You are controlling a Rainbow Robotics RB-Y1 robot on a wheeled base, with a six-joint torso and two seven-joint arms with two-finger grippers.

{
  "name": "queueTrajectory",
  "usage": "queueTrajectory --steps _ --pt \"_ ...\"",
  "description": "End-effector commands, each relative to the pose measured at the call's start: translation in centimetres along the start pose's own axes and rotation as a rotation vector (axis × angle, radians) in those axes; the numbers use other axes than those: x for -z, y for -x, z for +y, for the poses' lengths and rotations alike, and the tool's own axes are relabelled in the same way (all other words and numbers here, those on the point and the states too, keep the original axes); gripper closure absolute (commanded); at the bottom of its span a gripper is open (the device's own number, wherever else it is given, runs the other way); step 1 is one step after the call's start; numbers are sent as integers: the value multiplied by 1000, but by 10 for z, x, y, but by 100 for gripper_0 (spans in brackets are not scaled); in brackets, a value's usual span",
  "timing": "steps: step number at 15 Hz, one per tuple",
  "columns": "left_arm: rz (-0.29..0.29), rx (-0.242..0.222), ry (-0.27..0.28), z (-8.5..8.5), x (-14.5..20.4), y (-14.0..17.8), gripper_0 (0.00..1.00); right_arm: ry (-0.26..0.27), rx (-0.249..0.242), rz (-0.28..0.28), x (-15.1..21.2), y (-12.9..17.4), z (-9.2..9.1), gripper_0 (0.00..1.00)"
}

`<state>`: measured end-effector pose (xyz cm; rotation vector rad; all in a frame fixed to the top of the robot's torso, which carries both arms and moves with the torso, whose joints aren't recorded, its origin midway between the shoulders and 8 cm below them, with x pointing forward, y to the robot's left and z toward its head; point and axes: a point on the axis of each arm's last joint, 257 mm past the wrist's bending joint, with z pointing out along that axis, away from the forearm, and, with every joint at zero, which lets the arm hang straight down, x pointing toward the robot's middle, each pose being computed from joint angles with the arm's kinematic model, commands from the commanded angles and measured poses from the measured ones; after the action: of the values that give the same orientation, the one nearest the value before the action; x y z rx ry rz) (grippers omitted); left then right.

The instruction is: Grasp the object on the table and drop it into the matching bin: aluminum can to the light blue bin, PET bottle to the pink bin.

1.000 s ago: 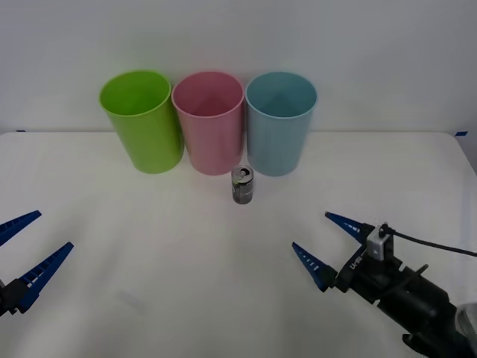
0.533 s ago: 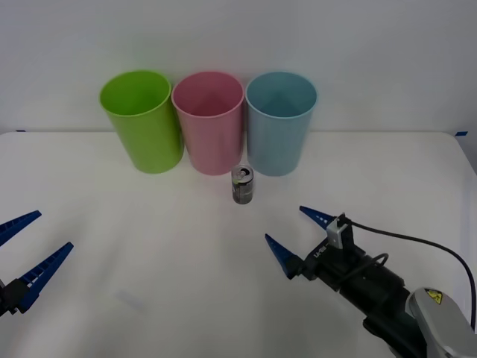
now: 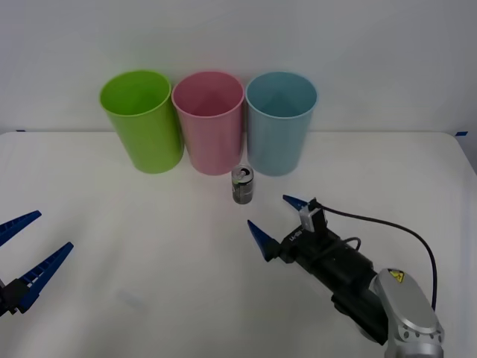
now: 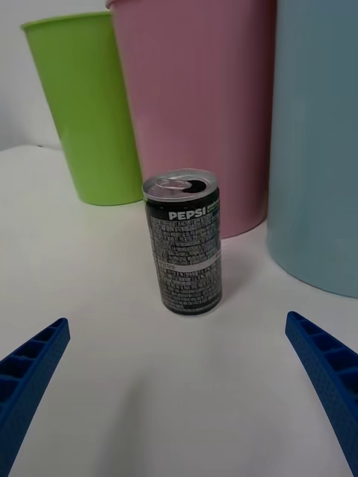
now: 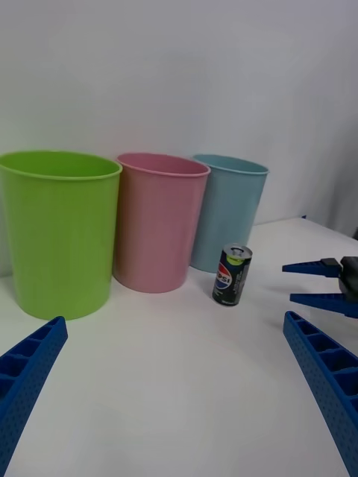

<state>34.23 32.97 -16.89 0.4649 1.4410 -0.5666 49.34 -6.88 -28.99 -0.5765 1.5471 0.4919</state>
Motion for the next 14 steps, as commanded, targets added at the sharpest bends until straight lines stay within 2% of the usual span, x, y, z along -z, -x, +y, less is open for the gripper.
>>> queueTrajectory --steps 1,4,14 --pt "0 0 0 0 0 0 0 -22 -4 5 -18 2 -3 0" --pt "0 0 0 0 0 0 0 -53 14 27 -32 0 -12 0" --pt "0 0 0 0 0 0 0 -92 58 92 -79 -2 -30 0"
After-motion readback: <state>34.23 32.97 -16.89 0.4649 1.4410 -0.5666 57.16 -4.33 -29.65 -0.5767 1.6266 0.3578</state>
